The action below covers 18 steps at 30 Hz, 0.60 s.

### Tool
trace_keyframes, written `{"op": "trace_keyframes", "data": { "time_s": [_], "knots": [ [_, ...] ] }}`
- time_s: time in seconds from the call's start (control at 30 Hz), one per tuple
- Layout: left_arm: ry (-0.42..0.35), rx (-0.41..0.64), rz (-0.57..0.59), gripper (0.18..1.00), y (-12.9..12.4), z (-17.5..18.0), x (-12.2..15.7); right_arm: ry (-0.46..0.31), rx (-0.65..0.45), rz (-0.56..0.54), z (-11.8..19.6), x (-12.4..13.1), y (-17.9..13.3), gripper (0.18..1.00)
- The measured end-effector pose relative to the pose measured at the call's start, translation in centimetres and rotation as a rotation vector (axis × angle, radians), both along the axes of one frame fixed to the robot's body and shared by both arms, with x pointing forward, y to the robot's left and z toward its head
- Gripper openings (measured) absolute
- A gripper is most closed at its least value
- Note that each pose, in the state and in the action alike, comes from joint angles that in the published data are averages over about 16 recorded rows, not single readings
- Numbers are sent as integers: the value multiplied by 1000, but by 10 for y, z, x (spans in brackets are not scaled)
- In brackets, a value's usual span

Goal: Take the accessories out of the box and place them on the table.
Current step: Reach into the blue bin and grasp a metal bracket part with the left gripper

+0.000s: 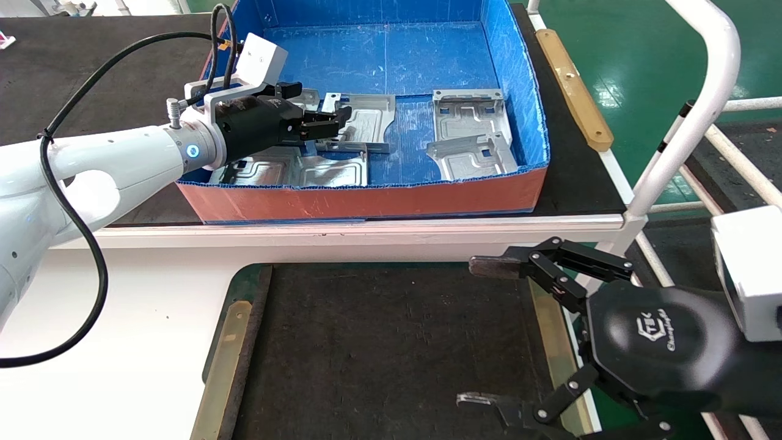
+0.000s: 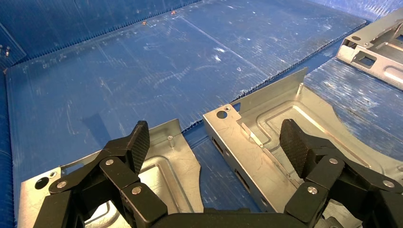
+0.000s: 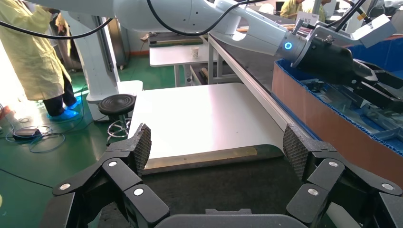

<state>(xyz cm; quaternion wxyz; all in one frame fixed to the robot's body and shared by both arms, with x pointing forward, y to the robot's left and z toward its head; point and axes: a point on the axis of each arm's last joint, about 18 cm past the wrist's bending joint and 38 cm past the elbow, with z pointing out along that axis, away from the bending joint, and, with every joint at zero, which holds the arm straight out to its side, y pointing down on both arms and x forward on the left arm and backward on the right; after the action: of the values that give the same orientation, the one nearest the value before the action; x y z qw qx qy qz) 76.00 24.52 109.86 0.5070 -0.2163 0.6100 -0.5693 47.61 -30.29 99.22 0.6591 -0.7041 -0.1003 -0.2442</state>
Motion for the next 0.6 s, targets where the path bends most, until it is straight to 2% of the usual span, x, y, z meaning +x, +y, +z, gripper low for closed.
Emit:
{"op": "trace_keyframes", "data": {
  "time_s": [0.33, 0.6],
  "knots": [
    [-7, 6, -2, 969, 0, 1, -1, 0, 0, 0, 0, 0, 0, 977],
    [-10, 8, -4, 879, 1, 1, -1, 0, 0, 0, 0, 0, 0, 904]
  ]
}}
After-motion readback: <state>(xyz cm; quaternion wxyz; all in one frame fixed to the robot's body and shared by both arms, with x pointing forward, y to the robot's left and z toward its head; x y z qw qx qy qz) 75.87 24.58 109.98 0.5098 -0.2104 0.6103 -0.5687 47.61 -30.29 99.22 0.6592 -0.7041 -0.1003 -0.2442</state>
